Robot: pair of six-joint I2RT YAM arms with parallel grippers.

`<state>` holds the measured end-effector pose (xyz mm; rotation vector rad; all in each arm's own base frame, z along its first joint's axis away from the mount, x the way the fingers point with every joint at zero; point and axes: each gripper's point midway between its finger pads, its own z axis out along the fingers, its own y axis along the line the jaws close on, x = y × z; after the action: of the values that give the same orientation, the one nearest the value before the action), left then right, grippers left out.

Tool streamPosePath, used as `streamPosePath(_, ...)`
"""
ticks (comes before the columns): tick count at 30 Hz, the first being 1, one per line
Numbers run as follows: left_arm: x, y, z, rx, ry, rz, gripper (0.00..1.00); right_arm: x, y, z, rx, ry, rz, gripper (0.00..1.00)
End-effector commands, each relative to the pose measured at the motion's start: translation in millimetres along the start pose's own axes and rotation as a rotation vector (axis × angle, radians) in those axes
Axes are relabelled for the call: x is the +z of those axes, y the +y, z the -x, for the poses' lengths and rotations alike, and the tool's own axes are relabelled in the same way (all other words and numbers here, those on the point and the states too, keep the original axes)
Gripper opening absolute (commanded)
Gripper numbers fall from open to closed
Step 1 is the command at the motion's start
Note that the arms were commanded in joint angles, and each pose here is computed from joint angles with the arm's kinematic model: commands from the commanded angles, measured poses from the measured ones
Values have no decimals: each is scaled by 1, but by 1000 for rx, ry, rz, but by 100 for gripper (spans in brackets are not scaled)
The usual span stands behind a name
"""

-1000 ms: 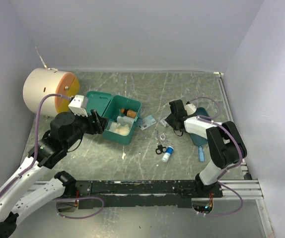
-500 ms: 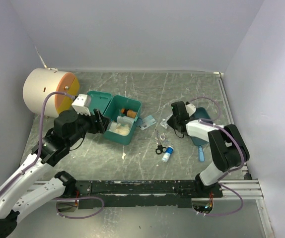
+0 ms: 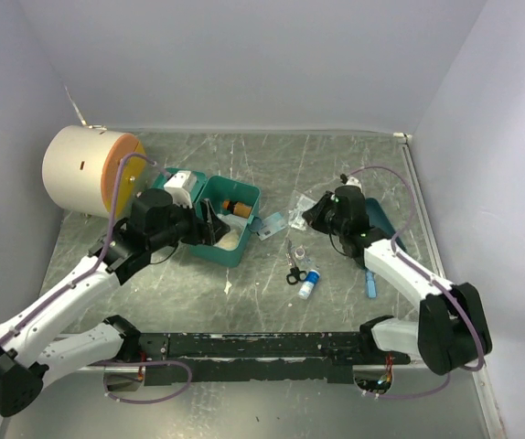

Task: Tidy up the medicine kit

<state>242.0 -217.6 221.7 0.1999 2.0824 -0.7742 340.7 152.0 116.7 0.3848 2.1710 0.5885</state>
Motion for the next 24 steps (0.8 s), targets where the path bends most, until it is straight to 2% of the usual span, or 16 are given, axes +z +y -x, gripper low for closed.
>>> streamPosePath(1,7,-45,24,-114,-23,-183,83,-26,38,-8,-132,48,250,0)
streamPosePath(4,15,-63,22,-173,2,-268,82,-44,60,-13,-165,74,383,0)
streamPosePath(8,32,-77,11,-231,53,-295,81,-64,84,-21,-185,109,533,0)
streamPosePath(13,52,-86,-6,-248,102,-256,77,-77,108,-29,-198,125,631,0)
streamPosePath(21,63,-79,-7,-330,70,-204,72,-88,146,-57,-239,179,756,0)
streamPosePath(24,63,-69,-6,-345,48,-156,63,-90,153,-65,-242,197,785,0)
